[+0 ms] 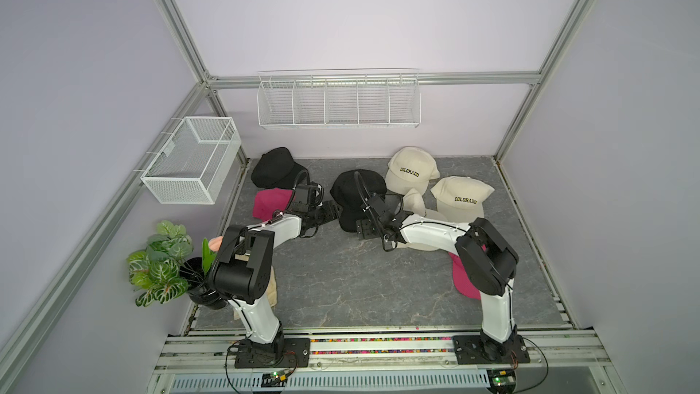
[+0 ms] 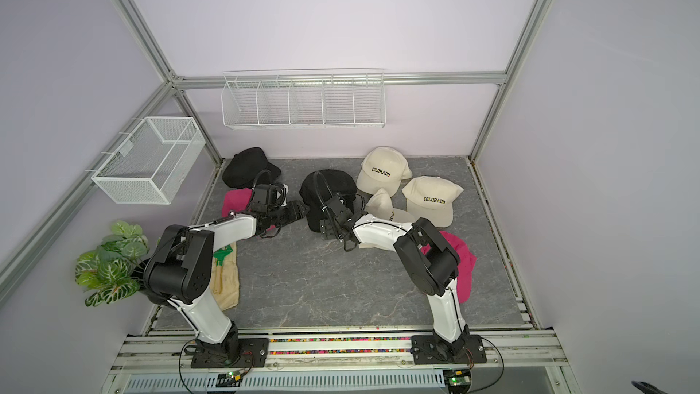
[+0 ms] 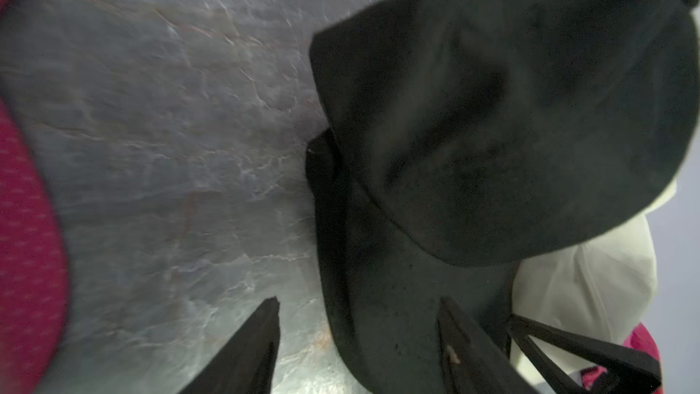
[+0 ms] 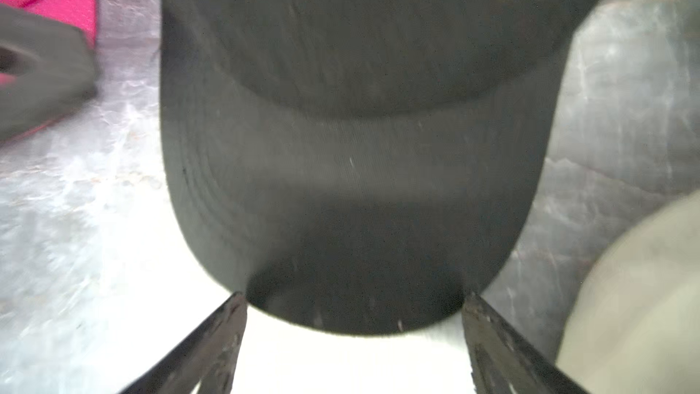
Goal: Stack the baseball caps by color
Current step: Adjust the baseball cap.
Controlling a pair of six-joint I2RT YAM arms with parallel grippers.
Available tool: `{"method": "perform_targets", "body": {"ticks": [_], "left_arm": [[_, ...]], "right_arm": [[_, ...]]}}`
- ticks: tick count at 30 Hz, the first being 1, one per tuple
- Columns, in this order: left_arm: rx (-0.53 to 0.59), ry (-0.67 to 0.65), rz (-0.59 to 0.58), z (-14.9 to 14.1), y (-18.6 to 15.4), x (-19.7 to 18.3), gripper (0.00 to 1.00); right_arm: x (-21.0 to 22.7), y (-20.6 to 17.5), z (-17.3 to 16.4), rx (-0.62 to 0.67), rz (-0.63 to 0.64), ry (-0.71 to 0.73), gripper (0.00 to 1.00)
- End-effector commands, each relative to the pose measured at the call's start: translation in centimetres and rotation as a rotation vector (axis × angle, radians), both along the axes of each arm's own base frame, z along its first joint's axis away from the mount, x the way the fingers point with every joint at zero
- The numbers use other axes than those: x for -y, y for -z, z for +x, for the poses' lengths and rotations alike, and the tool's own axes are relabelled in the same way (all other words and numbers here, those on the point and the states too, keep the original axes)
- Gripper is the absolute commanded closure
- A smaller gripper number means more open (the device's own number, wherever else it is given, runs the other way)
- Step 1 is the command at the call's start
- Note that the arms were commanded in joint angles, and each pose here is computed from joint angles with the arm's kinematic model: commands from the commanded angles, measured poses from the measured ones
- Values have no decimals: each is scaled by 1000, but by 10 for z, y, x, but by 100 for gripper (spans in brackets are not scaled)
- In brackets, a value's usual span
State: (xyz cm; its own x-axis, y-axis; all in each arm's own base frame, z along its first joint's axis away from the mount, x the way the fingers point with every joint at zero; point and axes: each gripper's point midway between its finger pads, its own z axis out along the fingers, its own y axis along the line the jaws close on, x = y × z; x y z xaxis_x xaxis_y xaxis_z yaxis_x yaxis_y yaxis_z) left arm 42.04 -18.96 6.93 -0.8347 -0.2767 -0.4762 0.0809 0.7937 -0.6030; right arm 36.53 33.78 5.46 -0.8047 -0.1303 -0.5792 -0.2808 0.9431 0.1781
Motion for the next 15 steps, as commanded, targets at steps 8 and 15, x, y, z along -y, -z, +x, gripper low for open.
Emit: {"method": "perform_targets", "body": {"ticks": [8, 15], "left_arm": [[7, 86, -185, 15, 1, 32, 74], [16, 109, -220, 9, -8, 35, 100]], "right_arm": [[5, -6, 7, -20, 176, 81, 11], [5, -8, 6, -16, 194, 82, 11]]}}
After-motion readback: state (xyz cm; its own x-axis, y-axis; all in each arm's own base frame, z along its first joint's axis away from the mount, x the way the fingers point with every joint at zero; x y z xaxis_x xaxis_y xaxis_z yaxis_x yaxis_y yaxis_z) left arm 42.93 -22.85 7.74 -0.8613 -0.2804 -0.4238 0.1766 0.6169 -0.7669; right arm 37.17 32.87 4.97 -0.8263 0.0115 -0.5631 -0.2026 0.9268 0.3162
